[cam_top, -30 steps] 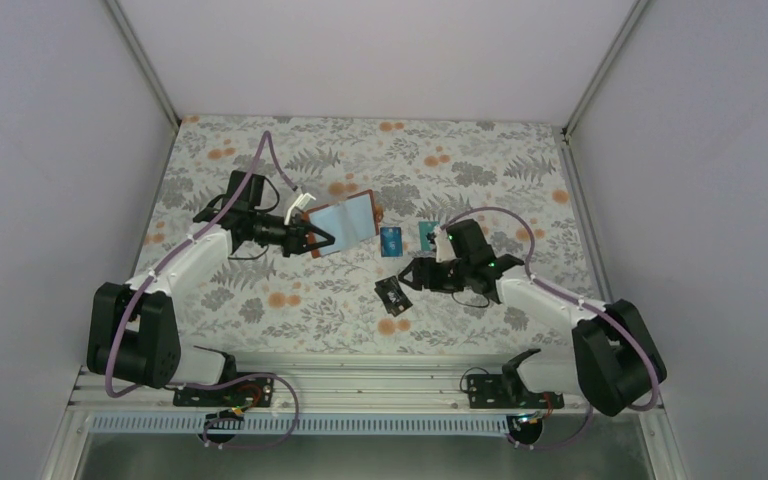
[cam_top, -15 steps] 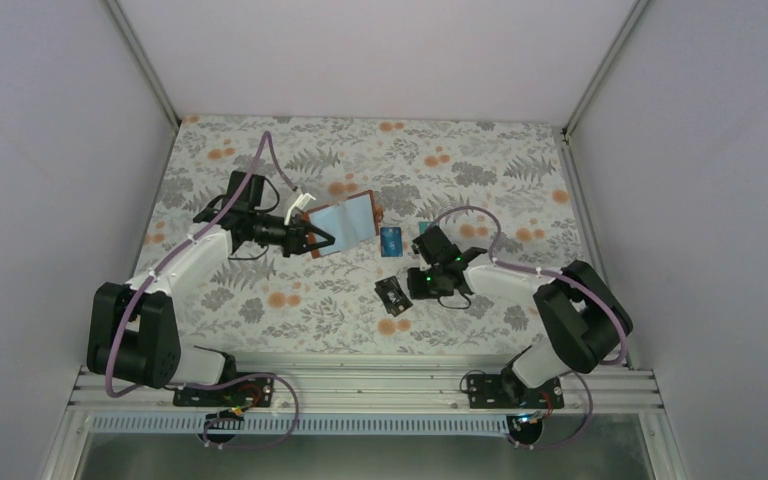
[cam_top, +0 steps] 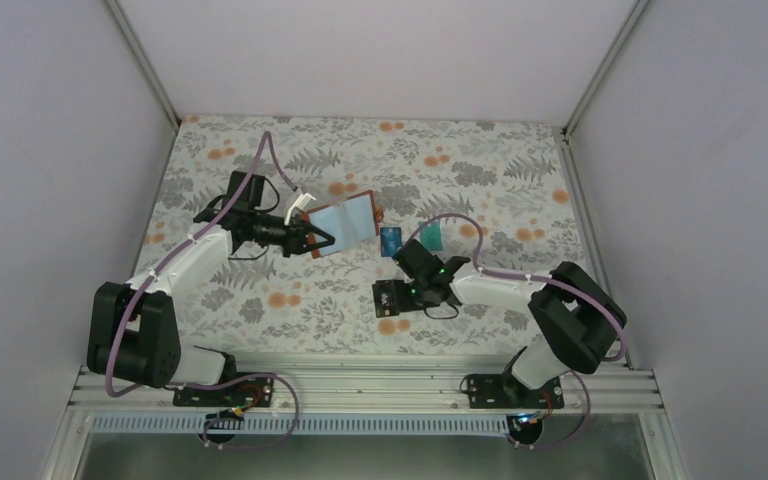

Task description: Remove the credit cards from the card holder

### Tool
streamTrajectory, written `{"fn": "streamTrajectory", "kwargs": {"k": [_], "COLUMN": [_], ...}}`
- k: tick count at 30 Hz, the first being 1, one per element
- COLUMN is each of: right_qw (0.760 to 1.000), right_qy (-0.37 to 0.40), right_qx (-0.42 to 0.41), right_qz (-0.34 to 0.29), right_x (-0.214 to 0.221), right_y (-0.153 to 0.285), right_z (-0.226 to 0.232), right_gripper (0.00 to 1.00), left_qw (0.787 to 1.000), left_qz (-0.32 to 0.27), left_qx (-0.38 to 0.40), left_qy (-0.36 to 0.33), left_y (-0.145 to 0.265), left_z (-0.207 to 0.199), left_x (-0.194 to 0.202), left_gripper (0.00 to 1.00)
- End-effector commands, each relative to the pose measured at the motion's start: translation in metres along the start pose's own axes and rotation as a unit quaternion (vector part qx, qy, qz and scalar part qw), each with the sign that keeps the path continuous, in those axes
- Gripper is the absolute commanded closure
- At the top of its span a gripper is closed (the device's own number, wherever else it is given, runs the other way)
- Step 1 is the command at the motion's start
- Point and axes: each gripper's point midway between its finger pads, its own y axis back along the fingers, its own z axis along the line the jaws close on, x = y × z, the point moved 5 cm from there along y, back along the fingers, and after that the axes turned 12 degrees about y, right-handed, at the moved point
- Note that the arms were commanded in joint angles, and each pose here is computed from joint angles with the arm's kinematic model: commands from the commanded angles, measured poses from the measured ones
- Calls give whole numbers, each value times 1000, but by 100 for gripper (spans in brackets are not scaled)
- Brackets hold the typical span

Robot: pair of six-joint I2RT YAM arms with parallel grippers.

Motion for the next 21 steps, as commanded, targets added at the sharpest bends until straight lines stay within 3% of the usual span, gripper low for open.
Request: {"fn": "streamTrajectory", "kwargs": {"k": [1, 5, 7, 10, 13, 21], "right_qw": [998, 996, 977, 925, 893, 901], "right_qy": [-7, 53, 102, 175, 211, 241], "right_qx": [54, 8, -56, -139, -150, -155], "right_qz": [41, -76, -177, -306, -367, -326], "right_x": [17, -32, -54, -69, -81, -118], "right_y": [7, 66, 117, 184, 216, 196], "right_z": [-10, 18, 42, 69, 76, 71], "right_gripper": [93, 90, 79, 40, 3, 1], "left_qw": [1000, 999, 998, 994, 986, 969], "left_qz": [-4, -2, -2, 3, 9, 10], "left_qx": [17, 33, 60, 104, 153, 214], "left_qy": [-9, -17, -27, -43, -62, -120], "left_y": [1, 2, 3, 3, 3, 5], "left_z": [-3, -9, -18, -32, -49, -80], "left_x": [1, 3, 4, 5, 10, 19], "left_gripper": [98, 97, 97, 98, 98, 97]}}
